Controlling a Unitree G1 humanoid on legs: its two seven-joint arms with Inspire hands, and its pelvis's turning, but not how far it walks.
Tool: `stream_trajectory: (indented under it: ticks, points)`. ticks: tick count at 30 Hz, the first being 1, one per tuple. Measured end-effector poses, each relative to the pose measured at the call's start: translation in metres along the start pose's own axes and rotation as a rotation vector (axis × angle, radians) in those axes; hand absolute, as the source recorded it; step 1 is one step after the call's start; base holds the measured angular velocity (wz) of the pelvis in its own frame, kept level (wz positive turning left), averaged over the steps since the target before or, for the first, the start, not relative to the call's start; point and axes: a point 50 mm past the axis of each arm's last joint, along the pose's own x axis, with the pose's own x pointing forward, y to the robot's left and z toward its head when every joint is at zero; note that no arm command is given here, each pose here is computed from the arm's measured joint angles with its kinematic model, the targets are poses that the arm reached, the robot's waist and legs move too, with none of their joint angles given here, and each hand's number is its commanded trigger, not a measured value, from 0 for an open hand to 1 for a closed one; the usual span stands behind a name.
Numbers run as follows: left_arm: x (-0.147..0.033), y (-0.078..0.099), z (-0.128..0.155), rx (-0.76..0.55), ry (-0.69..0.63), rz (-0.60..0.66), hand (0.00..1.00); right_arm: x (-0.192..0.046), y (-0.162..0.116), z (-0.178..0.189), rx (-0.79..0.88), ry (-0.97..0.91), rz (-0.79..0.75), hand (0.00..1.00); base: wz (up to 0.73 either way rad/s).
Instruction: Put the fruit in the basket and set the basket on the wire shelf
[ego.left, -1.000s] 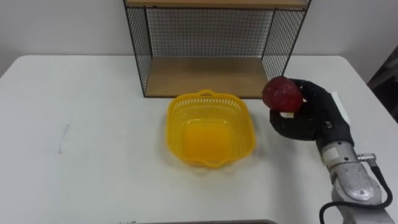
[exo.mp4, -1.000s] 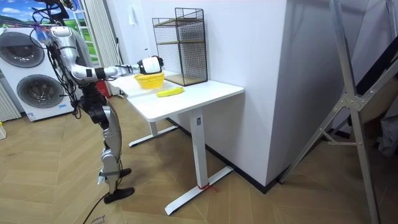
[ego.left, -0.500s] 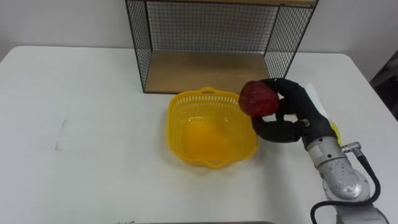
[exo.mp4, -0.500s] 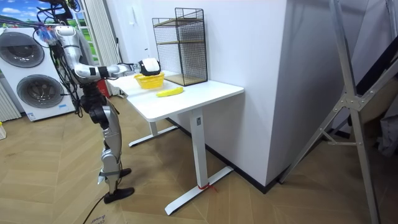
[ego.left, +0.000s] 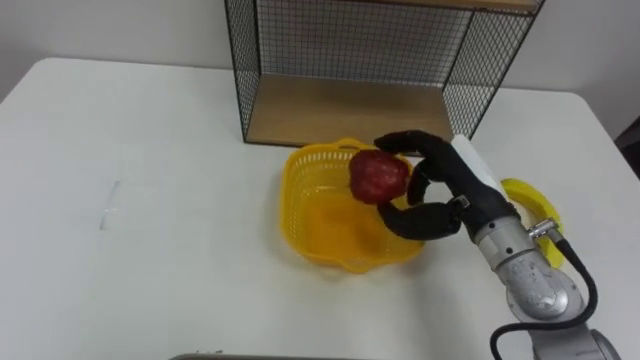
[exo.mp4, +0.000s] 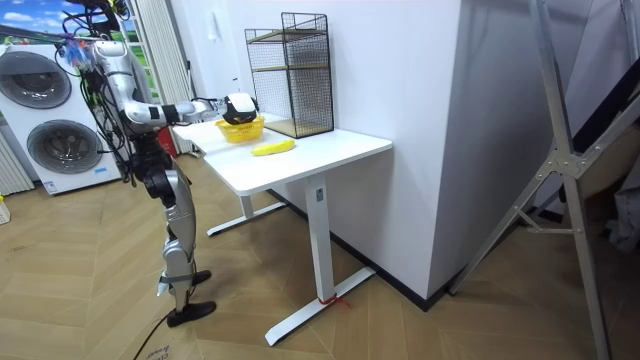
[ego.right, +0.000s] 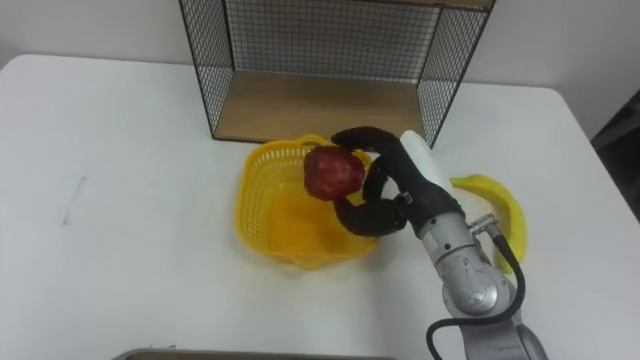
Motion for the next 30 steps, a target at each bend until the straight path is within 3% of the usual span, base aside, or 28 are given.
stream_trajectory:
  ticks: [30]
  points:
    - [-0.0006, -0.0001, -0.0025, -0.001, 0.007, -0.001, 0.0, 0.0002, -0.0035, 0.0, 0.005, -0.001, -0.01, 0.0, 0.0]
